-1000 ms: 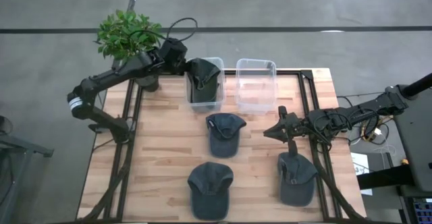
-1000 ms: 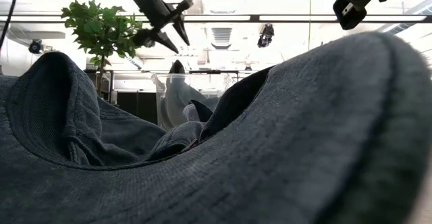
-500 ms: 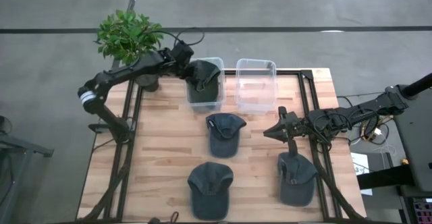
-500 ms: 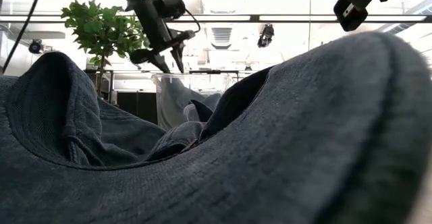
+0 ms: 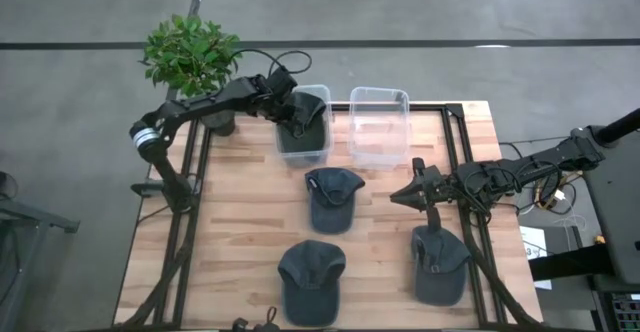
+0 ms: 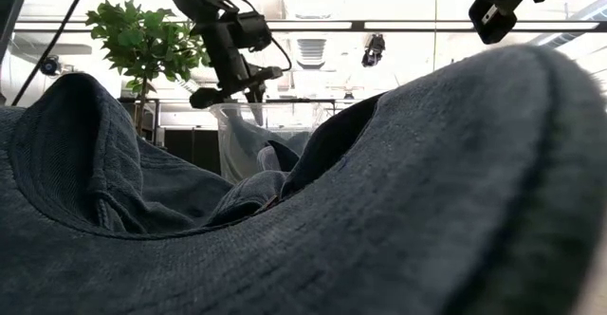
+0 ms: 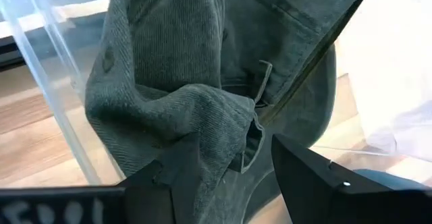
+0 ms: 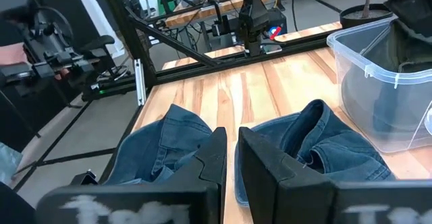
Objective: Pick & Place hat
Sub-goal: Put the green cap into the left transparent bin, then put the bottom blue cap into the right transparent bin
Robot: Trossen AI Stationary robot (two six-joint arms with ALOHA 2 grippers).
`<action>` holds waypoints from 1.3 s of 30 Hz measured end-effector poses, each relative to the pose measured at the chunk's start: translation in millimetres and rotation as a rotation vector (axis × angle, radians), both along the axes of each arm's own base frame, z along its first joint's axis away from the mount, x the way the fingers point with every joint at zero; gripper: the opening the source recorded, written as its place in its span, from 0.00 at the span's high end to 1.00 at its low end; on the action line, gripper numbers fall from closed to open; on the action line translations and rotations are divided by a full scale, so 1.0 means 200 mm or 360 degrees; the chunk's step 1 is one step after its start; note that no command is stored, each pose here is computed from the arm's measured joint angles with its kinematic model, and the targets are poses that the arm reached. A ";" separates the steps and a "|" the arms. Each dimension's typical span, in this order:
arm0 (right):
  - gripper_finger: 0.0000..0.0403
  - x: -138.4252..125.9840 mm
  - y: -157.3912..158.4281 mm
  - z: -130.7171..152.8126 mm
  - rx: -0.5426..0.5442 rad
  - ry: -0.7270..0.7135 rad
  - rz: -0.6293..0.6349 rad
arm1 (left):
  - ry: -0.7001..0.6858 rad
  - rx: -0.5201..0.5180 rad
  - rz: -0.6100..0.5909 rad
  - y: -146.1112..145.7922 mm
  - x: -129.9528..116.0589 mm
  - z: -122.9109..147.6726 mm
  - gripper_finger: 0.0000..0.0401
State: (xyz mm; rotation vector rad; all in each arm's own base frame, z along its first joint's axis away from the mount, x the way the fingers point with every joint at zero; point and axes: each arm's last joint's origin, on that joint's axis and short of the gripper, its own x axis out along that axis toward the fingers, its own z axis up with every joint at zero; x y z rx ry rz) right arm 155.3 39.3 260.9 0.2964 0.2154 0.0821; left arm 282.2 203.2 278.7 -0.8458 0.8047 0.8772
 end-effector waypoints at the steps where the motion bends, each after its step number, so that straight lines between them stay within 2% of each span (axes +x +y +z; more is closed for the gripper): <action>1: 0.91 0.00 0.00 0.00 0.0000 0.0000 0.0000 | -0.0005 0.0002 -0.0001 0.00 0.00 0.01 0.55; 11: 0.91 0.00 0.00 0.00 0.0000 0.0000 0.0000 | -0.0158 0.0120 -0.0012 -0.01 -0.01 0.23 0.55; 17: 0.91 0.00 0.00 0.00 0.0000 0.0000 0.0001 | -0.0264 0.0101 -0.0110 -0.11 -0.06 0.39 0.55; 22: 0.91 0.00 0.00 0.00 -0.0001 0.0000 0.0001 | -0.0343 0.0017 -0.0300 -0.31 -0.10 0.48 0.55; 27: 0.91 0.00 0.00 0.00 -0.0001 0.0000 0.0001 | -0.0426 0.0038 -0.0461 -0.58 -0.13 0.56 0.55; 33: 0.91 0.00 0.00 0.00 -0.0002 0.0002 0.0002 | -0.0449 0.0130 -0.0390 -0.86 -0.16 0.56 0.55; 39: 0.91 0.00 0.00 0.00 -0.0003 0.0003 0.0002 | -0.0447 0.0000 -0.0339 -1.04 -0.17 0.48 0.55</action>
